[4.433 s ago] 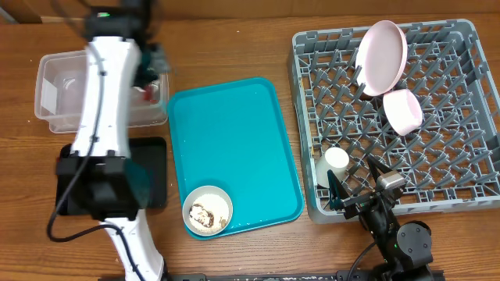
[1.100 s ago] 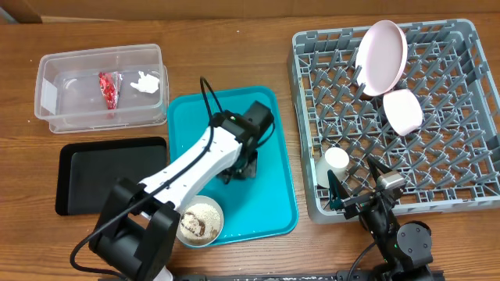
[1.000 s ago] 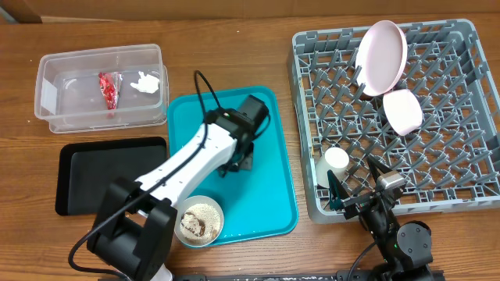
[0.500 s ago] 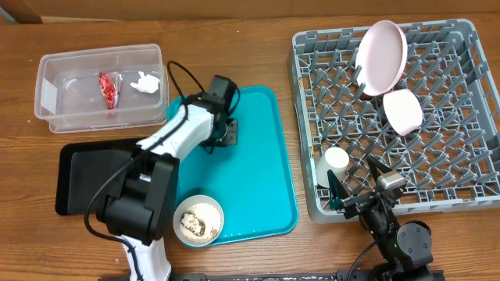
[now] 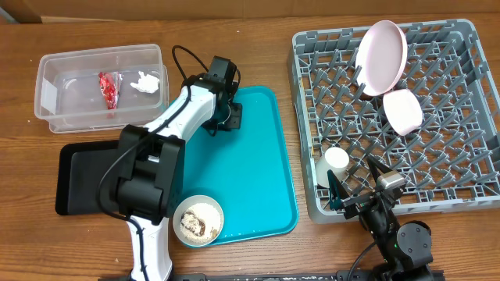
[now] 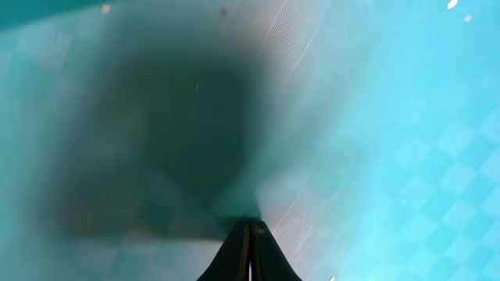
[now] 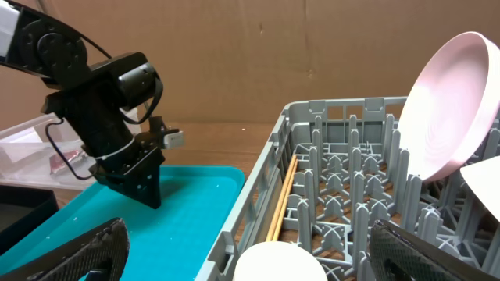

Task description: Sort waste into correct bins and load items into the dishwasher

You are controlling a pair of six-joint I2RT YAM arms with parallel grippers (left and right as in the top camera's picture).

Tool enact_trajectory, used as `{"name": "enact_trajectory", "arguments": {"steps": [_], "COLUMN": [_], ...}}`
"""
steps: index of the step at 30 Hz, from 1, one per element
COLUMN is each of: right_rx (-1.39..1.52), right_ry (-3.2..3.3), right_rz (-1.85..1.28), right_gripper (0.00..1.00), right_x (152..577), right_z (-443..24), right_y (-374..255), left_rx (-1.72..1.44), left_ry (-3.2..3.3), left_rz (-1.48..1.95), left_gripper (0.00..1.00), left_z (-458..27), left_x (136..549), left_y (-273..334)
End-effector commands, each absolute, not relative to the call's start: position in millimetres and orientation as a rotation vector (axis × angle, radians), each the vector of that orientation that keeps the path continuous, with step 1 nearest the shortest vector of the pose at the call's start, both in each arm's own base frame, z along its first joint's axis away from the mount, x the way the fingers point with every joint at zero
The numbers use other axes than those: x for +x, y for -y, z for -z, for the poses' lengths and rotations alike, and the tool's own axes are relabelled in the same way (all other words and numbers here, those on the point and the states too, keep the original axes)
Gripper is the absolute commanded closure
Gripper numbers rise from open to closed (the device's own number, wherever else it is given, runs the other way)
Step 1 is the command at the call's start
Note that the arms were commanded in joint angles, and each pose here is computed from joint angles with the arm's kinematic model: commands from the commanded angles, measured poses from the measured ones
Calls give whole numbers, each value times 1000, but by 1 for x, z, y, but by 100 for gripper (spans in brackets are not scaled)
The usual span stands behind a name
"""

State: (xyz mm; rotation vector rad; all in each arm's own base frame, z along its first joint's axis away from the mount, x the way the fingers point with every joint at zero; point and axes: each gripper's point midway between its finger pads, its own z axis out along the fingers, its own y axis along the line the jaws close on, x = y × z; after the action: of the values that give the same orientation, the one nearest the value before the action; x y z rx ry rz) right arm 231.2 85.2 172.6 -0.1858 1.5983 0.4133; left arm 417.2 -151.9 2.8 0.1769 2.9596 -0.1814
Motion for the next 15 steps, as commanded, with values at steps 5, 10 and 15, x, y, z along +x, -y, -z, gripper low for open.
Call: {"name": "enact_trajectory", "arguments": {"steps": [5, 10, 15], "right_rx": [-175, -175, -175], "right_ry": [-1596, -1596, -1596], "right_rz": [-409, -410, -410], "right_gripper": [0, 0, 0], "right_x": [232, 232, 232], "right_z": [-171, -171, -171], "right_y": [-83, -83, -83], "left_rx": [205, 121, 11], "left_ry": [-3005, -2930, -2911], "left_rz": [114, 89, 43], "left_gripper": [95, 96, 96], "left_z": [16, -2, 1], "left_x": [422, 449, 459], "left_y": [148, 143, 125]}}
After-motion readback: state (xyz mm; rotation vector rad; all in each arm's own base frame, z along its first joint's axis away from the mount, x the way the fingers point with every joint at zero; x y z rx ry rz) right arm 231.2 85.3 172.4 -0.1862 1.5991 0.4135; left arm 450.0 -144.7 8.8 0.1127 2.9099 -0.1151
